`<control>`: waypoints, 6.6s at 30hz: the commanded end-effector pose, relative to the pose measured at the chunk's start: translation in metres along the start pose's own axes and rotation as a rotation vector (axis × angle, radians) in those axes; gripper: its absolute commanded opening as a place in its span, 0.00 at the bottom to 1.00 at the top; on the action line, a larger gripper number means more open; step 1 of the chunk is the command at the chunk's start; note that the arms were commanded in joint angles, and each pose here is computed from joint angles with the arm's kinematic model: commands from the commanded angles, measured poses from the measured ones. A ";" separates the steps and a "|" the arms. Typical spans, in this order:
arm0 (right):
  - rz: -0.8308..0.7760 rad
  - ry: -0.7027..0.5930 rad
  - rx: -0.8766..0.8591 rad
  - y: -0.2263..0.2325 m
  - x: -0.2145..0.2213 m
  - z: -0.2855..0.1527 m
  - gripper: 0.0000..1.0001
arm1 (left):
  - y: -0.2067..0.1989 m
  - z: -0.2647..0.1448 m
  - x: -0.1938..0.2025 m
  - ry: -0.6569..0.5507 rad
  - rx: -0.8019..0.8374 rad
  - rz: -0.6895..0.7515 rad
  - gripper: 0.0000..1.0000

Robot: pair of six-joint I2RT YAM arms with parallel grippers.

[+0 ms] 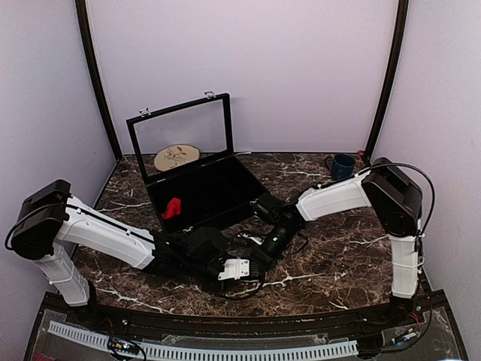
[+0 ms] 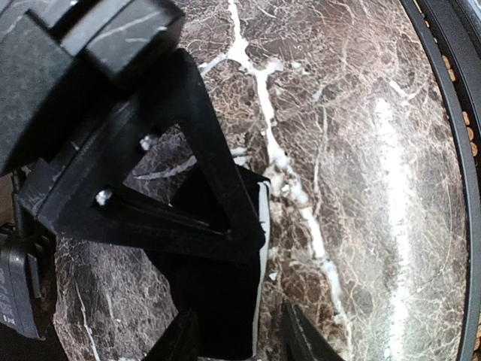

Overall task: Roll the socks
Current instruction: Roll the sock at the center of the board, then pick up the sock from the center of the board.

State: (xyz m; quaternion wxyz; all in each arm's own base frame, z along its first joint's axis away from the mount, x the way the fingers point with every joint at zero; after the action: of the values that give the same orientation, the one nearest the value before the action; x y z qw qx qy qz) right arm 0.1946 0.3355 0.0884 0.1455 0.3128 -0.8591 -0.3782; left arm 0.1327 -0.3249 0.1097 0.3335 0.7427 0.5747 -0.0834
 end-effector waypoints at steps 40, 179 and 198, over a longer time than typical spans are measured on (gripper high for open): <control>-0.007 -0.004 -0.008 -0.003 -0.002 -0.005 0.12 | -0.017 0.021 0.008 0.196 0.276 0.031 0.06; -0.983 -0.275 0.907 0.051 0.043 0.076 0.28 | 0.045 0.023 0.079 -0.030 1.094 -1.010 0.04; -0.834 -0.249 0.768 0.049 0.039 0.061 0.03 | 0.067 -0.001 0.078 0.003 0.910 -0.963 0.27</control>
State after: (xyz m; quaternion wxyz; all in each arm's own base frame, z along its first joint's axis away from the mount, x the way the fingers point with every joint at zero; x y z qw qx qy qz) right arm 0.1174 0.3827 0.0943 -0.2953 0.6105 -0.7284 -0.0976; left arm 0.2159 -0.2846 0.0823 -0.1060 0.4750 0.7269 -0.4845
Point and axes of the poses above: each gripper's point midway between its finger pads, its own z axis out along the fingers, its own y axis along the line the jaws close on, x = y × z, the point moved 9 cm from there along -z, back along the fingers, and after that the axes turned 9 degrees about z, right-handed, at the moved point
